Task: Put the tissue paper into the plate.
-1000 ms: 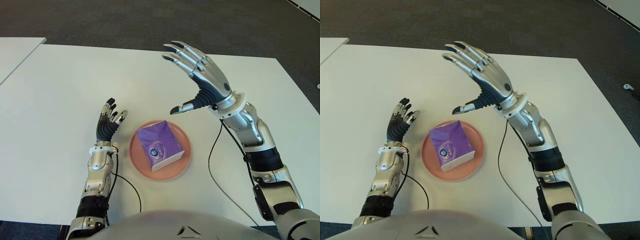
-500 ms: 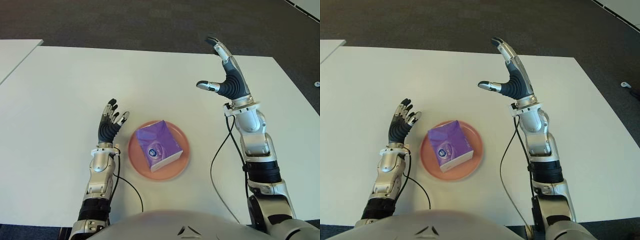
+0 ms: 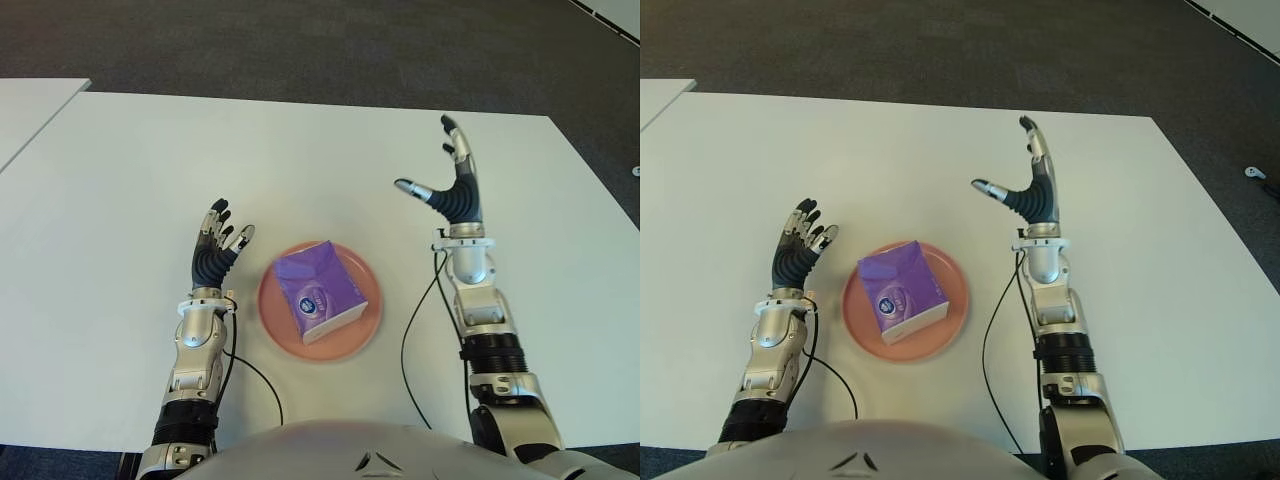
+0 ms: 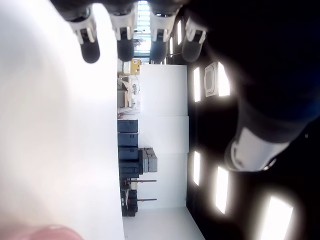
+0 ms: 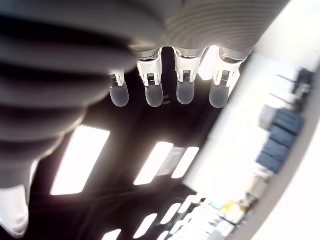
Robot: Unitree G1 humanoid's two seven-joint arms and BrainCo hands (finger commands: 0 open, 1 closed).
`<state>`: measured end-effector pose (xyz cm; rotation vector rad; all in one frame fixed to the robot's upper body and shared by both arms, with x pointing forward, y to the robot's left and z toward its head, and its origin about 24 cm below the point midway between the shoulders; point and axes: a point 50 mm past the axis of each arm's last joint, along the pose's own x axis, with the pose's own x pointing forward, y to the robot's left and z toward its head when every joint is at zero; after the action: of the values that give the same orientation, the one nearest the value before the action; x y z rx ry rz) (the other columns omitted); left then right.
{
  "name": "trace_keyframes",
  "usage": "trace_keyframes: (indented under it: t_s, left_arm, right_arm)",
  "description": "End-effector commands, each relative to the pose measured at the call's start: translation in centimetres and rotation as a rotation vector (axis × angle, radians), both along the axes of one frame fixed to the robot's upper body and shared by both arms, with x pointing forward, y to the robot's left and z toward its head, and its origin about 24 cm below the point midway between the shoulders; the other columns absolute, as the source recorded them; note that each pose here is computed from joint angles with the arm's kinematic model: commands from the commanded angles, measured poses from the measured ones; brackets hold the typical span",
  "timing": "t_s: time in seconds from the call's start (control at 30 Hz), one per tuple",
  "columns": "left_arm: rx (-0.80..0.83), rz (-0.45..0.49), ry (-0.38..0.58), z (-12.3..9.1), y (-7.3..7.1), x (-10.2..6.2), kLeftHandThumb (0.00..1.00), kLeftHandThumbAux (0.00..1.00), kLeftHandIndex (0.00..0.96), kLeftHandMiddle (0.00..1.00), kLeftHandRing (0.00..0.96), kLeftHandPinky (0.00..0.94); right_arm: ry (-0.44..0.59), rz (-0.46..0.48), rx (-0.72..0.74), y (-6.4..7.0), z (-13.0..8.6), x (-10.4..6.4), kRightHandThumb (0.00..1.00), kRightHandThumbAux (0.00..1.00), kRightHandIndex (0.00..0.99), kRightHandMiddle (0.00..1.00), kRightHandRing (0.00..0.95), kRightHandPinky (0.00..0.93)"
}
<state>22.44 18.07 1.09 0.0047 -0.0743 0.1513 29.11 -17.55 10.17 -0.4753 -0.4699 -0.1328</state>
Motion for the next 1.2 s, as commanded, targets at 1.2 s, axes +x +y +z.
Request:
trace_keyframes:
  t_s: [1.2]
  left_arm:
    - [-0.012,0.002,0.031,-0.2,0.1,-0.1,0.0,0.651,0.043,0.034,0.0,0.0]
  right_arm:
    - [0.358,0.047,0.237,1.1,-9.1,-2.8,0.046,0.582,0.0,0.0,0.0,0.0]
